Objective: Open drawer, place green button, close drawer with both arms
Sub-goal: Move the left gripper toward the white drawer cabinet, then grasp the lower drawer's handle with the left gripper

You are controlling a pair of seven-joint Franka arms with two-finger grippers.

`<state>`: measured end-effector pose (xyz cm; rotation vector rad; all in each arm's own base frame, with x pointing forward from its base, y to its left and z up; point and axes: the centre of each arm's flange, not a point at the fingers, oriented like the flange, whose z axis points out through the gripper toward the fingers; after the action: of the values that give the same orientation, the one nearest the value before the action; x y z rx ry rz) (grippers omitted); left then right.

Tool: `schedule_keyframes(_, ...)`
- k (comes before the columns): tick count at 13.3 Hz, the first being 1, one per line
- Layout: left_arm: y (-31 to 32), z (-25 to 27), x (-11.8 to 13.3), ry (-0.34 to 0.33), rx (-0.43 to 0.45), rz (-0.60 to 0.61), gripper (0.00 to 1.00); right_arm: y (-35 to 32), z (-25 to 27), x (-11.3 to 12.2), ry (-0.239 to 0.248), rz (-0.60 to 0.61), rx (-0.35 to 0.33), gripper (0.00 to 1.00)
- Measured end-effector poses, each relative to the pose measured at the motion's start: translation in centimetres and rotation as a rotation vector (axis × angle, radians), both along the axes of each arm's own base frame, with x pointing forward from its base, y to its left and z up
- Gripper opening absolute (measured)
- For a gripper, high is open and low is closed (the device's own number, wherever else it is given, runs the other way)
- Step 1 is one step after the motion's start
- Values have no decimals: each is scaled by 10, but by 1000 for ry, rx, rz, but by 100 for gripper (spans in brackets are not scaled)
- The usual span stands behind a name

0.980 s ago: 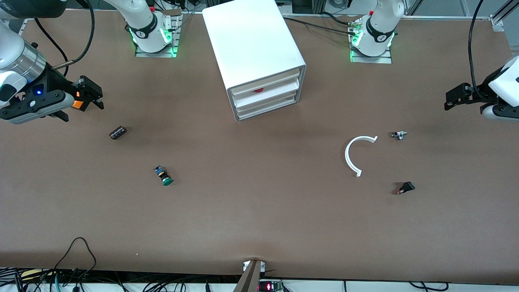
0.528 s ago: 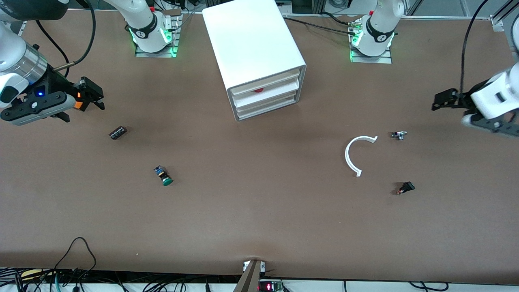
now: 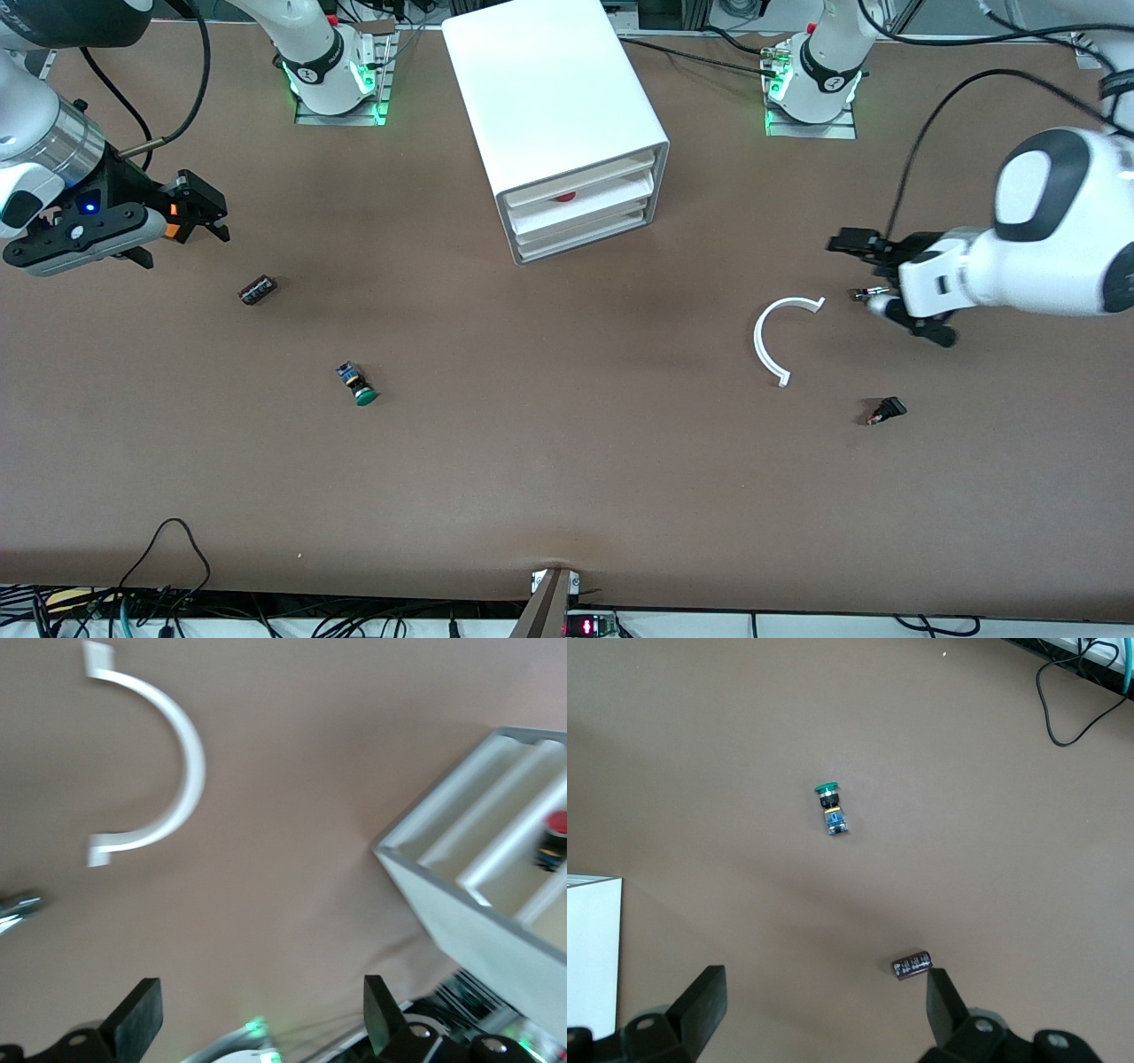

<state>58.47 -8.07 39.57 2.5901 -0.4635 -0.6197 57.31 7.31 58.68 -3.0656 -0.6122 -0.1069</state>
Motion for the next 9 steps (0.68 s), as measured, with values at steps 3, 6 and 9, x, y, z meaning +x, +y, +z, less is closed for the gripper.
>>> schedule_keyframes(3,-50,-37,-3,106,-152,-5,100,0,0,0,0,0,0,100)
schedule_keyframes(6,-101,-73,-4,165,-288,19,100,0,0,0,0,0,0,100)
schedule_keyframes(9,-156,-111,-6,184,-386,59,100,0,0,0,0,0,0,100)
